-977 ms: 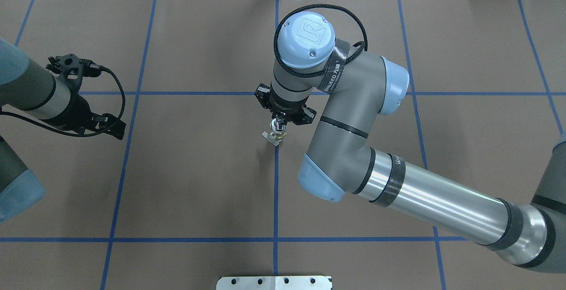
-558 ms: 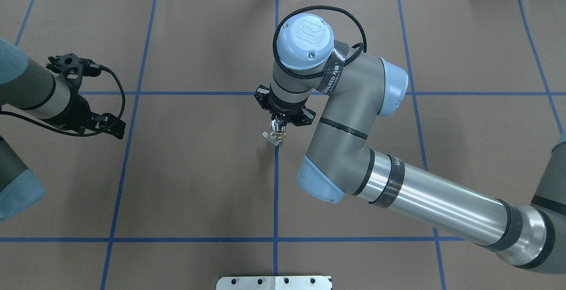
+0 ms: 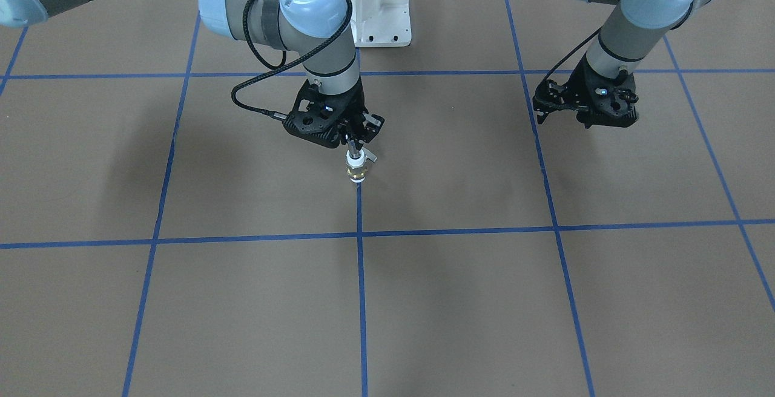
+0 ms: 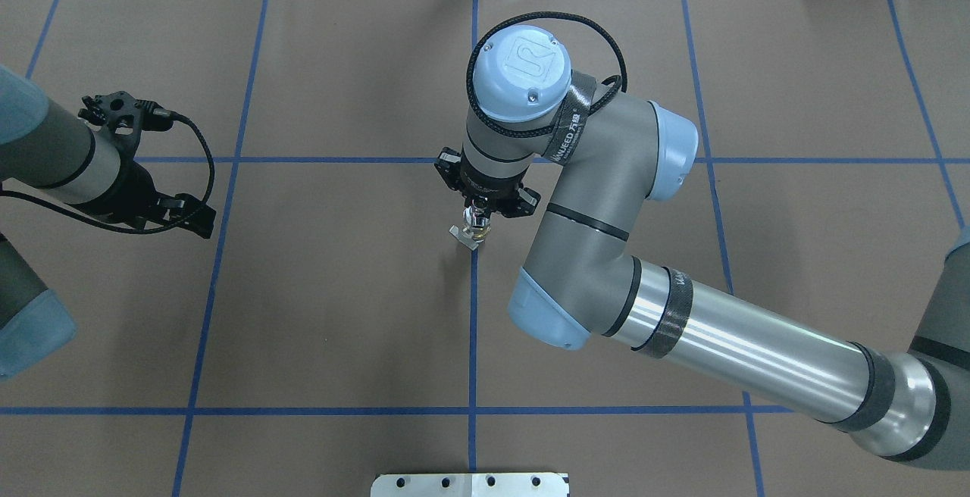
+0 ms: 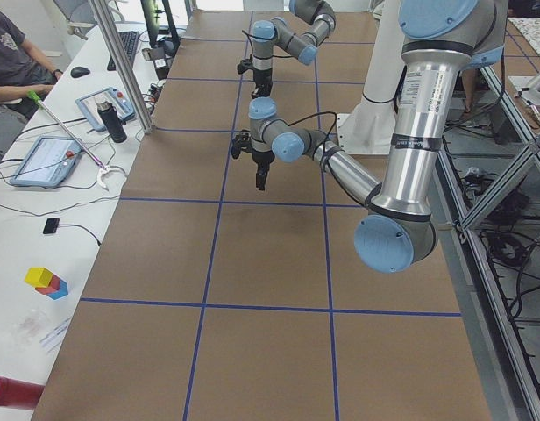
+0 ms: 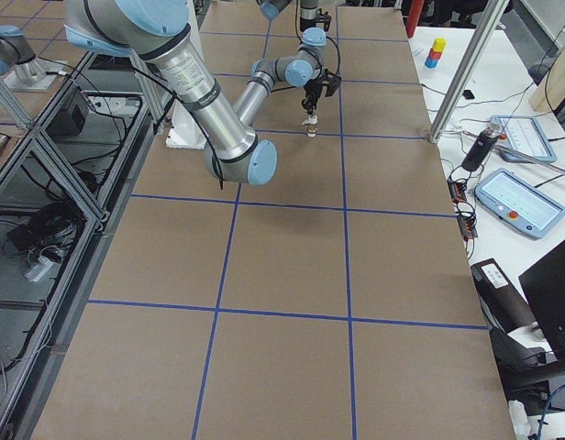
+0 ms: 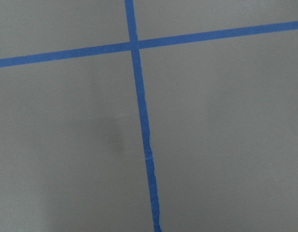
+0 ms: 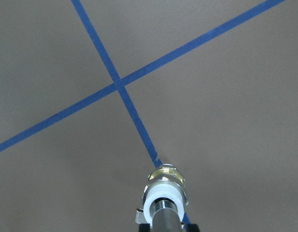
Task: Assemble PPR valve and pipe with both arms
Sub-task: 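Lower the silver fitting onto the valve top and press it in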
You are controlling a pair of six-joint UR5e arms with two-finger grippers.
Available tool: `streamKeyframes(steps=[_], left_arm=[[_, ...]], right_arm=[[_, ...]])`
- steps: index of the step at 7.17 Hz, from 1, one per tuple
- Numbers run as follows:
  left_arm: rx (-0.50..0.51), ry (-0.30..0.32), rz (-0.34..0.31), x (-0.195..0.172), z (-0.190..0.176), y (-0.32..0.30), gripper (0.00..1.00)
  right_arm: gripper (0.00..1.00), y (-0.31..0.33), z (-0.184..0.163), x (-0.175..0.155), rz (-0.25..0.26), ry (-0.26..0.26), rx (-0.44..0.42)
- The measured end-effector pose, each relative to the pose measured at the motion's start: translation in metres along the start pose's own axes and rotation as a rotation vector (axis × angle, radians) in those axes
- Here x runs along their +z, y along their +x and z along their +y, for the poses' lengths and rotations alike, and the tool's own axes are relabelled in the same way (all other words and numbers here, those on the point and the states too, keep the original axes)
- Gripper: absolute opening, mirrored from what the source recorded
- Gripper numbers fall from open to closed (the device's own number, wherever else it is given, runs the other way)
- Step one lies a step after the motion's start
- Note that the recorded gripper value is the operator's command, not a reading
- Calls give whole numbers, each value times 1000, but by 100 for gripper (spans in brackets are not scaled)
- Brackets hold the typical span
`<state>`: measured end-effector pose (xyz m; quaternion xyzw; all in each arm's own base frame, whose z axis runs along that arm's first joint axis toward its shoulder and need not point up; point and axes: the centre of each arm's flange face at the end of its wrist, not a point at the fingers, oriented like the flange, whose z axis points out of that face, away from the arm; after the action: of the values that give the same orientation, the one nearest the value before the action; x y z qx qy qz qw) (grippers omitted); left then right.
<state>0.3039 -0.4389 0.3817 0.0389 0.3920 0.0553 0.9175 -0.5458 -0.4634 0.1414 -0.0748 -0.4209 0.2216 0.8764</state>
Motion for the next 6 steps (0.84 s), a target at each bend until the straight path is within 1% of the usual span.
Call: streamKeyframes(steps=[6], left_arm=[[0,0,0,0,0,0,100]], right_arm=[[0,0,1,4,5,-2,-6]])
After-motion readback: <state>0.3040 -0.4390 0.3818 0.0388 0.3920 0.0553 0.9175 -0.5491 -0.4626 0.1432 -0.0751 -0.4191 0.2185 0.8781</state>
